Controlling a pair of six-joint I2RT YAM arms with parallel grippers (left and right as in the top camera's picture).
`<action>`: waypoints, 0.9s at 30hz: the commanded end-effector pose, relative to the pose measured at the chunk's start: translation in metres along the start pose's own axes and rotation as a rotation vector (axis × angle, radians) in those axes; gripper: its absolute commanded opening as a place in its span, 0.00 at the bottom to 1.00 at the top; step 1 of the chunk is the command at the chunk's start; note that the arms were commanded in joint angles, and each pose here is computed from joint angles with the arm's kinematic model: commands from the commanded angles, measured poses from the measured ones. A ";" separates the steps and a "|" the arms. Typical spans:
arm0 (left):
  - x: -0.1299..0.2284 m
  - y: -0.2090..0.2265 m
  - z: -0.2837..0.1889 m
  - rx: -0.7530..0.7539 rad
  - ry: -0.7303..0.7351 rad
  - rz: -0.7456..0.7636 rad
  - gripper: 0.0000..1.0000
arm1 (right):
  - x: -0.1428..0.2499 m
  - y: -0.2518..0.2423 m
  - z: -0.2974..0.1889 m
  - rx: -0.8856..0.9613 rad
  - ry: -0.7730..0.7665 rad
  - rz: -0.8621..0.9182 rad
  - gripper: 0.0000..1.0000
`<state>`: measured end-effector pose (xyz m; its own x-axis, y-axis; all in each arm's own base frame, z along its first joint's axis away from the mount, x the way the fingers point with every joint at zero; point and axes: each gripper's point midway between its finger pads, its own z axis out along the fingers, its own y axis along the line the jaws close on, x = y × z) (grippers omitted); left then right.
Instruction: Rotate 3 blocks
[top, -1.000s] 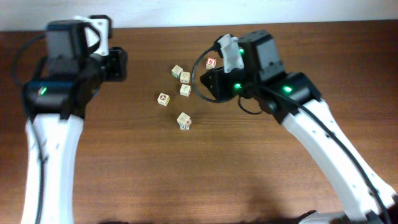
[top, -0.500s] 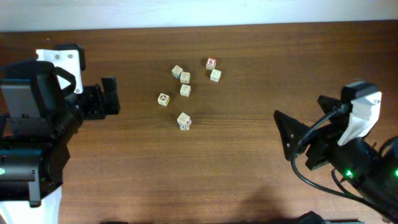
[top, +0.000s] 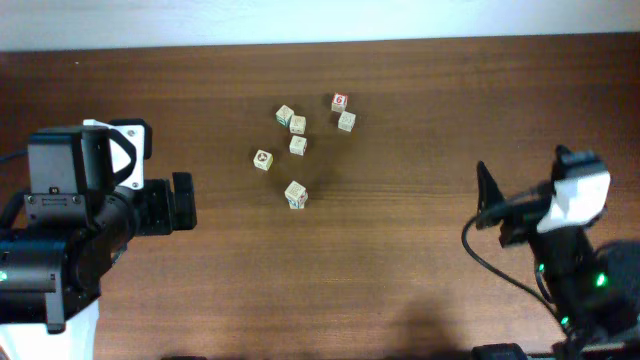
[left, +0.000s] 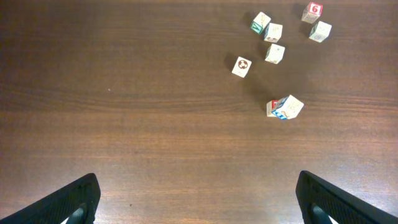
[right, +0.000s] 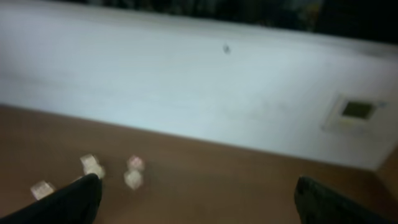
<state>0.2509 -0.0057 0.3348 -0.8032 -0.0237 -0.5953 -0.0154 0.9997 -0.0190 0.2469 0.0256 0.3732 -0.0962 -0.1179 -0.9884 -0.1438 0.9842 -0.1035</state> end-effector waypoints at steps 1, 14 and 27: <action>-0.001 0.003 -0.002 -0.013 -0.004 -0.003 0.99 | 0.058 0.007 0.001 -0.028 -0.040 -0.025 0.98; -0.001 0.003 -0.002 -0.013 -0.004 -0.003 0.99 | 0.213 0.007 0.021 0.058 -0.045 -0.026 0.98; -0.001 0.003 -0.002 -0.016 -0.005 -0.002 0.99 | 0.213 0.007 0.021 0.058 -0.044 -0.025 0.98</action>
<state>0.2503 -0.0055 0.3351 -0.8036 -0.0236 -0.5947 -0.0158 0.9997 -0.0184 0.2457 0.0137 0.1614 -0.0500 -0.1353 -0.9895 -0.1055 0.9860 -0.1294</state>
